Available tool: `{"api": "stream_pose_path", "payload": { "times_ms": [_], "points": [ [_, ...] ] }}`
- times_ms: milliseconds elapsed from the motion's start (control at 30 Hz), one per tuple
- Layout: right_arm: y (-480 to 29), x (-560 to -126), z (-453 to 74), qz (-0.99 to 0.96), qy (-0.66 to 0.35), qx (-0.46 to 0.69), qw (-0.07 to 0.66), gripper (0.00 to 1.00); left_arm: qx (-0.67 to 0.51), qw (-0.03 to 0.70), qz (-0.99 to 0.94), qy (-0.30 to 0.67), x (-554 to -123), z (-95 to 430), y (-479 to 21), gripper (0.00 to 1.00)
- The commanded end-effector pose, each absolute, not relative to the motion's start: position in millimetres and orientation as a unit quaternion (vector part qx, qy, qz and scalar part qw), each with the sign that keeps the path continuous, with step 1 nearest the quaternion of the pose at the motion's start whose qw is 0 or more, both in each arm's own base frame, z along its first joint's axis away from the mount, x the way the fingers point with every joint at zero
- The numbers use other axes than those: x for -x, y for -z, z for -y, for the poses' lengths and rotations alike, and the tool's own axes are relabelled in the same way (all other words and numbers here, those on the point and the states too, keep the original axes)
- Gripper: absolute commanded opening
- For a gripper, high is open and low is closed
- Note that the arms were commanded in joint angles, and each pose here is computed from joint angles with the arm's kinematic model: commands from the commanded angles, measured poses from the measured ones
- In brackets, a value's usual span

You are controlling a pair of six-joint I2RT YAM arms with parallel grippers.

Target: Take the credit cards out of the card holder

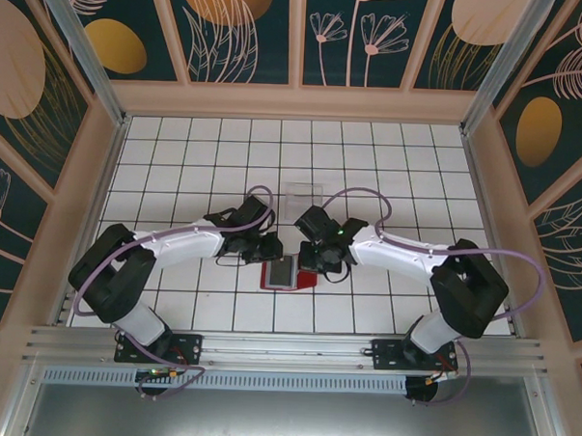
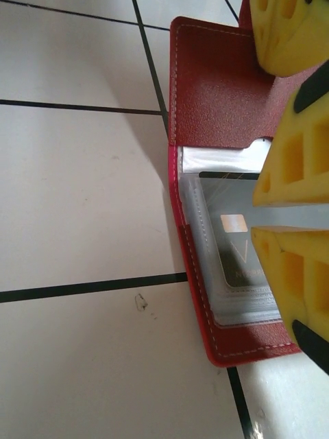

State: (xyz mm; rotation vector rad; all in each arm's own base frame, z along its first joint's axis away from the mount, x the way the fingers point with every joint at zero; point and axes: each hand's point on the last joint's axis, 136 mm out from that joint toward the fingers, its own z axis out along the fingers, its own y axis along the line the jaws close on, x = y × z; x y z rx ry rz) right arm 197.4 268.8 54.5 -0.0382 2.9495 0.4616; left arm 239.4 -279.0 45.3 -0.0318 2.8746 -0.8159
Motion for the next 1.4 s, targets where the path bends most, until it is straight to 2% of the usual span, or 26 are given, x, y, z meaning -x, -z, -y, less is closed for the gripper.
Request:
{"api": "stream_pose_path", "payload": {
  "times_ms": [0,267,767,1067,1267,1367],
  "points": [
    [-38,-195,-266,-0.987,-0.14,0.011,0.073,0.02,0.002,0.065,-0.961,0.27,-238,288,-43,0.16],
    [-15,-190,-259,-0.991,-0.118,0.01,0.063,0.0,-0.011,0.04,-0.971,0.236,-226,281,-24,0.16],
    [14,-174,-225,-0.997,-0.053,-0.007,0.046,0.0,-0.021,0.059,-0.984,0.167,-230,257,-18,0.16],
    [9,-174,-226,-0.997,-0.049,0.006,0.053,0.0,-0.029,0.076,-0.983,0.163,-242,262,-33,0.16],
    [-17,-182,-237,-0.995,-0.063,0.015,0.077,0.0,-0.028,0.103,-0.978,0.18,-256,272,-58,0.17],
    [-33,-187,-247,-0.992,-0.09,0.015,0.089,0.03,-0.022,0.113,-0.977,0.181,-258,271,-65,0.19]
  ]
}}
